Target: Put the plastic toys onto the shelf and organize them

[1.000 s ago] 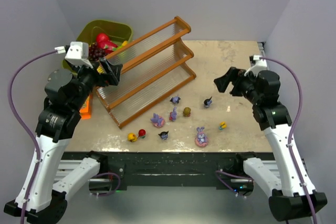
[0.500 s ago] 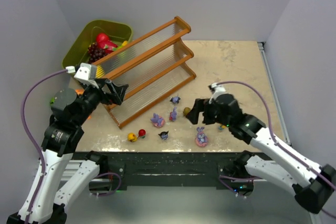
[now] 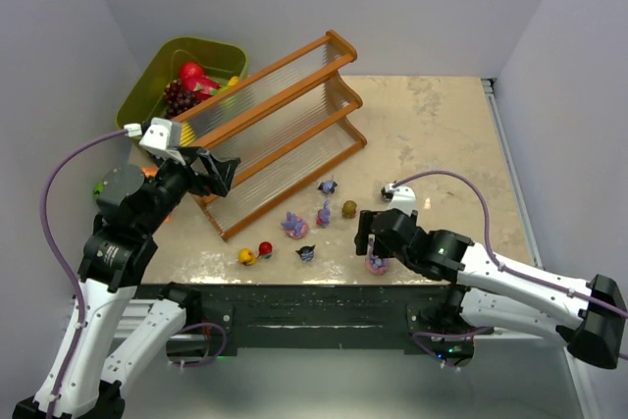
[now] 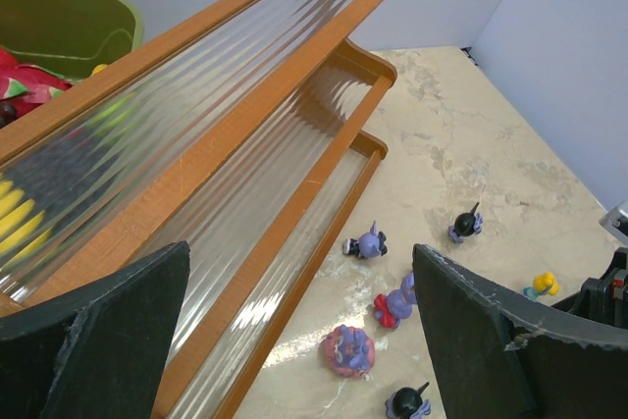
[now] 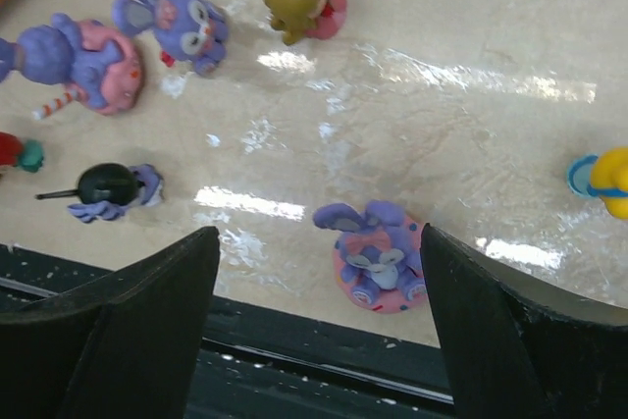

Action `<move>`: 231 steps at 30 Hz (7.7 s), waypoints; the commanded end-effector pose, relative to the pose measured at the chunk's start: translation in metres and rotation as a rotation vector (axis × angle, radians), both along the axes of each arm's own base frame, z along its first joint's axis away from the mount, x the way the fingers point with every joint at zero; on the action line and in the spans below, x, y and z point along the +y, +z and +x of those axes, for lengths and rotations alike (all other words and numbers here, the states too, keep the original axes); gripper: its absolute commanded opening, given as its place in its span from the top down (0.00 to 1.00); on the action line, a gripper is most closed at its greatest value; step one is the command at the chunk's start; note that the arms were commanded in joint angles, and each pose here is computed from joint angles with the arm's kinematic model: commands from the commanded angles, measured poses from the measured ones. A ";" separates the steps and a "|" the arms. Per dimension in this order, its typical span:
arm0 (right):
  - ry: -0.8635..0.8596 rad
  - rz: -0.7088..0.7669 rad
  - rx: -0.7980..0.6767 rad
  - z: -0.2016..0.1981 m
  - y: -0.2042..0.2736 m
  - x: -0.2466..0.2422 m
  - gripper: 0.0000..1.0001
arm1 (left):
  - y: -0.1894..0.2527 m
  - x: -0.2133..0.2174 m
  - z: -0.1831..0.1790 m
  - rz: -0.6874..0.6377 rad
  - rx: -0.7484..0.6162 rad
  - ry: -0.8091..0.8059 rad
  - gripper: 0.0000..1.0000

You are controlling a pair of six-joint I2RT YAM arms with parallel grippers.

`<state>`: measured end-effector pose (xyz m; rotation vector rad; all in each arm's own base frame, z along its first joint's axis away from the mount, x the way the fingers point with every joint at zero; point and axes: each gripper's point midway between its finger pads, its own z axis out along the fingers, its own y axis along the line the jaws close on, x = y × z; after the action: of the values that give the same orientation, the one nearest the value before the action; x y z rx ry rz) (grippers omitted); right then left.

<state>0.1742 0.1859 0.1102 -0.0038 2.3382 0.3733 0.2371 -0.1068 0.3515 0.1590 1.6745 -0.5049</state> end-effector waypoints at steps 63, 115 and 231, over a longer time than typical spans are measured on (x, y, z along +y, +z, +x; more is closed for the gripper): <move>0.073 -0.036 -0.302 0.107 0.096 0.087 1.00 | 0.020 0.054 -0.010 -0.001 -0.036 0.276 0.00; 0.135 0.074 -0.628 0.282 0.011 0.090 1.00 | 0.019 0.046 -0.004 -0.024 -0.034 0.253 0.00; 0.437 0.198 -0.089 0.057 0.022 0.096 0.35 | -0.006 0.020 -0.031 -0.103 0.037 0.089 0.00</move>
<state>0.2329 0.2685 0.1289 -0.5575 2.1594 0.7686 0.2064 -0.0865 0.3426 0.0181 1.6861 -0.5094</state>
